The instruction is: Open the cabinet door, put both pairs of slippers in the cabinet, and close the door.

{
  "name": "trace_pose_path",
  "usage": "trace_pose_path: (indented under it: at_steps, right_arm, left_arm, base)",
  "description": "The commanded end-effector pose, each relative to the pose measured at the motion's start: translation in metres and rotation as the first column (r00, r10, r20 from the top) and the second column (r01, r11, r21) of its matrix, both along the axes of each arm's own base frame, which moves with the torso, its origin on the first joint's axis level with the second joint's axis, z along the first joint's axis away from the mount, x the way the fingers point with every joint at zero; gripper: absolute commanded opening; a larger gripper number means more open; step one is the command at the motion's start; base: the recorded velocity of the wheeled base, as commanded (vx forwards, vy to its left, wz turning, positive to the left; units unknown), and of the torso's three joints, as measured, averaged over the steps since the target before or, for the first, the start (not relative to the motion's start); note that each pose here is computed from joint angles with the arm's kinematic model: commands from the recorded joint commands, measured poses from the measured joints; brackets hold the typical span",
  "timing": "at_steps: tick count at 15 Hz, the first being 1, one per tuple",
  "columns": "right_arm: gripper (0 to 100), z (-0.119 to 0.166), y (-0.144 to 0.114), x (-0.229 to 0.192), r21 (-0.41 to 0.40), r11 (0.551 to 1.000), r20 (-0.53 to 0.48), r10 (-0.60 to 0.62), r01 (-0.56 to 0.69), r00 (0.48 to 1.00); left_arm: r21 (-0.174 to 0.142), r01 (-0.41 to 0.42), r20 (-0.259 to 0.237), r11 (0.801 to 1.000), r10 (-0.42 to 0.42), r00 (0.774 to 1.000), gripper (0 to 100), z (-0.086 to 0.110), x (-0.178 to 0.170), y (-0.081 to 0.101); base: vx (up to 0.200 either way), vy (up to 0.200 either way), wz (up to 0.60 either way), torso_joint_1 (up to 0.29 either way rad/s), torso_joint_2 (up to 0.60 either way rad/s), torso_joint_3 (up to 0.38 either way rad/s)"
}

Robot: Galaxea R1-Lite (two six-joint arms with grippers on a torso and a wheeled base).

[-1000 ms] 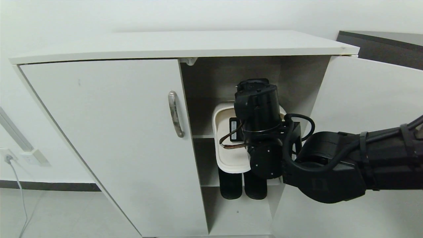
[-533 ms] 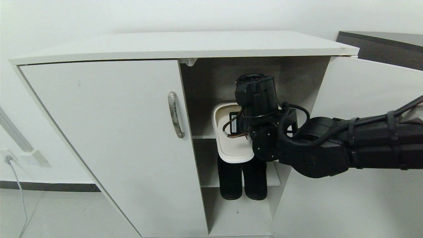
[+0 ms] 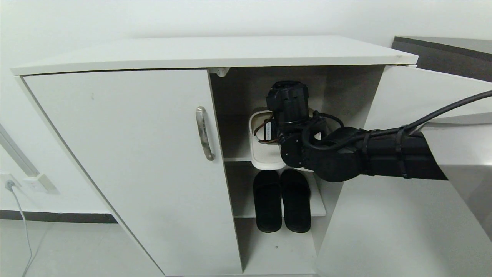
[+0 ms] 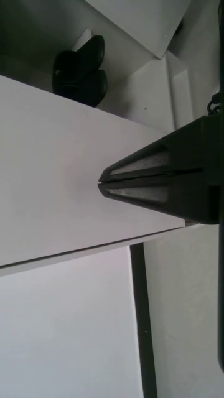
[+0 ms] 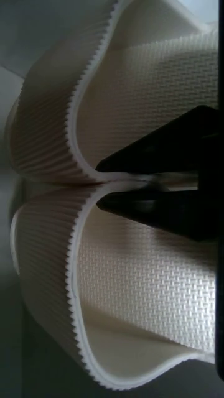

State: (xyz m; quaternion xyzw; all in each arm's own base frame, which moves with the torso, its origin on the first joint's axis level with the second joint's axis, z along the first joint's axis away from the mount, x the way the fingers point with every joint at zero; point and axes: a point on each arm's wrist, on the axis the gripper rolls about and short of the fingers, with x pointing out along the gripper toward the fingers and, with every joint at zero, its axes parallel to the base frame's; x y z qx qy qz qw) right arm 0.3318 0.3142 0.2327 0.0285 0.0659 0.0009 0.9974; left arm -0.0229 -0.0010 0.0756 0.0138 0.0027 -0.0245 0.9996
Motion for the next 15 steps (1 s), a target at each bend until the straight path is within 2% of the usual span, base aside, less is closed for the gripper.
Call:
trace_pose_path:
  at_steps: [1,9,10,15]
  right_arm:
    - [0,-0.007,0.003,0.006,-0.008,1.000,-0.006,-0.006,0.006,1.000]
    - [0,-0.011,0.005,0.008,-0.043,0.999,-0.007,-0.008,0.008,1.000]
    - [100,-0.012,0.005,0.008,-0.046,0.999,-0.009,-0.010,0.009,1.000]
    - [100,-0.009,0.005,-0.007,-0.059,0.998,-0.021,0.013,-0.015,1.000]
  left_arm:
    - [-0.002,0.000,-0.002,1.000,0.000,1.000,0,0.000,0.000,0.000]
    - [-0.006,-0.009,-0.002,1.000,0.009,1.000,0,0.000,0.000,0.000]
    - [-0.006,-0.009,-0.002,1.000,0.009,1.000,0,0.000,0.000,0.000]
    - [-0.009,-0.009,-0.002,1.000,0.009,1.000,0,0.000,0.000,0.000]
  base:
    - [0.000,0.000,0.00,0.000,0.00,0.000]
    - [0.000,0.000,0.00,0.000,0.00,0.000]
    - [0.000,0.000,0.00,0.000,0.00,0.000]
    - [0.000,0.000,0.00,0.000,0.00,0.000]
